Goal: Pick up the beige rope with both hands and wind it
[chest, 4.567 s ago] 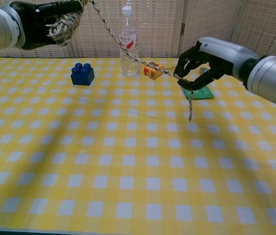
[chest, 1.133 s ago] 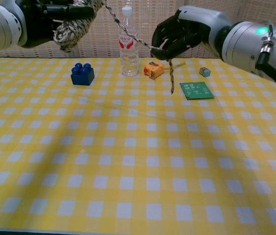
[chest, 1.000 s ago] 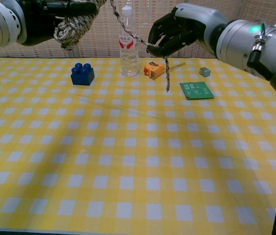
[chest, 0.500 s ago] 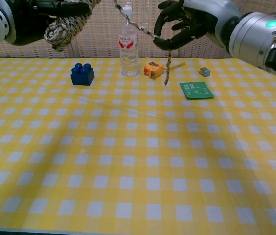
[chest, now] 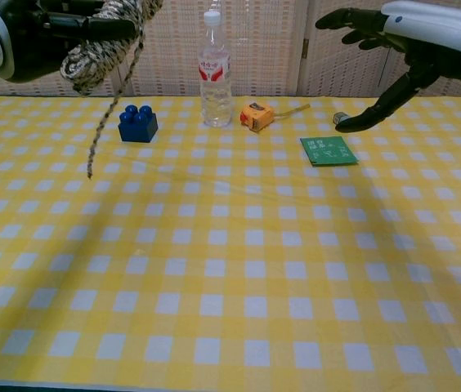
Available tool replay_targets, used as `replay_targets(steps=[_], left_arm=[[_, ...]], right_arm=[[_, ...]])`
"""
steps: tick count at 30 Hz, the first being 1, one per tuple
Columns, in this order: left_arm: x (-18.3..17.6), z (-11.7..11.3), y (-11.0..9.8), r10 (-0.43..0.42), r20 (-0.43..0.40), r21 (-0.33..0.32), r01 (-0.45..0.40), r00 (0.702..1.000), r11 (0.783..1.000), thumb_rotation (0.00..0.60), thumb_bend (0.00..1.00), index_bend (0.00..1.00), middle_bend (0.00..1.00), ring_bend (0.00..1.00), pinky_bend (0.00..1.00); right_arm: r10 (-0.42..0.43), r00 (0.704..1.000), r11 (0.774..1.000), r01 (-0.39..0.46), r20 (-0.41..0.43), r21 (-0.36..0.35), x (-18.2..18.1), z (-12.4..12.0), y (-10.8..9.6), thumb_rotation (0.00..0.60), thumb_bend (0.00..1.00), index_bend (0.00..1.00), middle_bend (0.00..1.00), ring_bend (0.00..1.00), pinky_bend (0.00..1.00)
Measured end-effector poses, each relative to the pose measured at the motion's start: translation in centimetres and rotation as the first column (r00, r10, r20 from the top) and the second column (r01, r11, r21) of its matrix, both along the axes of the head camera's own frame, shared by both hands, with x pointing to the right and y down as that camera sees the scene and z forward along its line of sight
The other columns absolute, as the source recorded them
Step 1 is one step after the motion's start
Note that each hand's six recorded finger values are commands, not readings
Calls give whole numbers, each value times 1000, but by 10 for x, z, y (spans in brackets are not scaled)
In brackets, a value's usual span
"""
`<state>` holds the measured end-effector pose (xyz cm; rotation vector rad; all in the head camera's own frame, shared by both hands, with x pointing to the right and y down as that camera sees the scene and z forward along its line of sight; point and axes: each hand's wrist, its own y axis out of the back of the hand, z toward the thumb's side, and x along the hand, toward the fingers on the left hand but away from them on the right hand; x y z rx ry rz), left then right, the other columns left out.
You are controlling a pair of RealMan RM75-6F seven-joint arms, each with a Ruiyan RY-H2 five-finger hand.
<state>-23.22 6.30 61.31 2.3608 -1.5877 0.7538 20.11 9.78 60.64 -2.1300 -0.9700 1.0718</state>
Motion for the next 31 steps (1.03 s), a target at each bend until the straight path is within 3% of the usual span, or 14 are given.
replay_targets(steps=[7,14,21,31], left_arm=[[-7,2,2,31,65,30,-33,997,999,600,726,713,746,741,803],[-12,3,5,50,115,63,-57,992,996,600,726,715,746,740,803],[-14,4,9,56,131,74,-66,990,995,600,726,714,746,740,803],[-18,5,9,44,140,89,-57,989,994,600,726,714,746,740,803]], right_arm=[[25,989,997,-14,-142,76,47,-11,14,600,146,58,128,186,57],[88,956,992,-58,-279,114,111,-20,50,600,146,62,124,172,57],[165,937,984,-134,-306,122,161,-33,89,600,146,62,74,112,57],[236,926,968,-197,-296,157,189,-40,118,600,146,62,74,99,58]])
